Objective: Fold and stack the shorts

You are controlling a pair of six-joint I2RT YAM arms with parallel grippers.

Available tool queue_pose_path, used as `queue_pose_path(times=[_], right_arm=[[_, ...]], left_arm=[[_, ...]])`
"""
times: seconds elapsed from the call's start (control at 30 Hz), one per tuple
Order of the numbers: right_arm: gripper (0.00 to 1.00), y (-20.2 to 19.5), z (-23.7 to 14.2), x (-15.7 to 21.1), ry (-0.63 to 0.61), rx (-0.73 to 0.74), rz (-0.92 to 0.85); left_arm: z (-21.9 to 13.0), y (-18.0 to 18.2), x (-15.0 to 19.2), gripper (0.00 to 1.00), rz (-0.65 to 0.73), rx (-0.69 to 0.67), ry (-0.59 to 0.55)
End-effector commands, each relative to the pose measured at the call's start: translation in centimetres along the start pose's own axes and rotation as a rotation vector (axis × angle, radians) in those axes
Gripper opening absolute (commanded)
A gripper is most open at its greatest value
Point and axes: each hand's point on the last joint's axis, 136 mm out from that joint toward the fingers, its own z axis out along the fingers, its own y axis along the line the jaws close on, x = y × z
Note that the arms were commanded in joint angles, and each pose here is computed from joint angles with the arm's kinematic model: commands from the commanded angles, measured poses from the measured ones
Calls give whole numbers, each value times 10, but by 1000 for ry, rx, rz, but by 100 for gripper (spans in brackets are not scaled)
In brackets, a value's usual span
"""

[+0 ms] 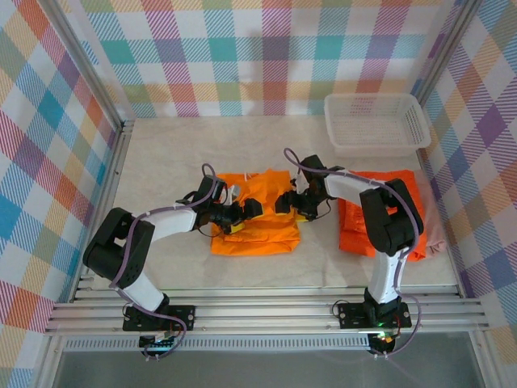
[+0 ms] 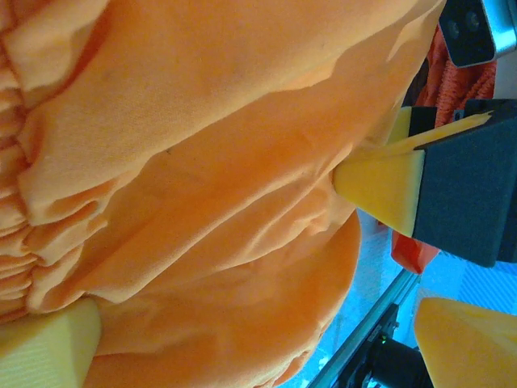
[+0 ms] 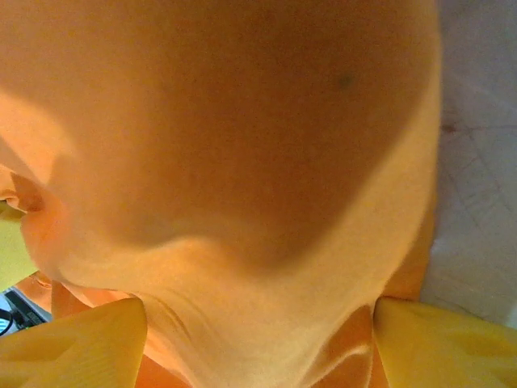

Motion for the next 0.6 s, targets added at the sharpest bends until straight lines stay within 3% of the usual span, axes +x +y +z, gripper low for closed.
queue_pose_path(times=[0.0,0.17,0.57], right_arm=[[74,-3,-1,-13,-32,65,-58],[78,-17,-17,-15,-51,197,-83],[74,1,9,-11,-4,117,-105]], left_arm=[[-2,45,21,100,-83,-149,45],[-5,46,21,100,-76,-162,33],[-4,44,18,100,-77,-155,27]])
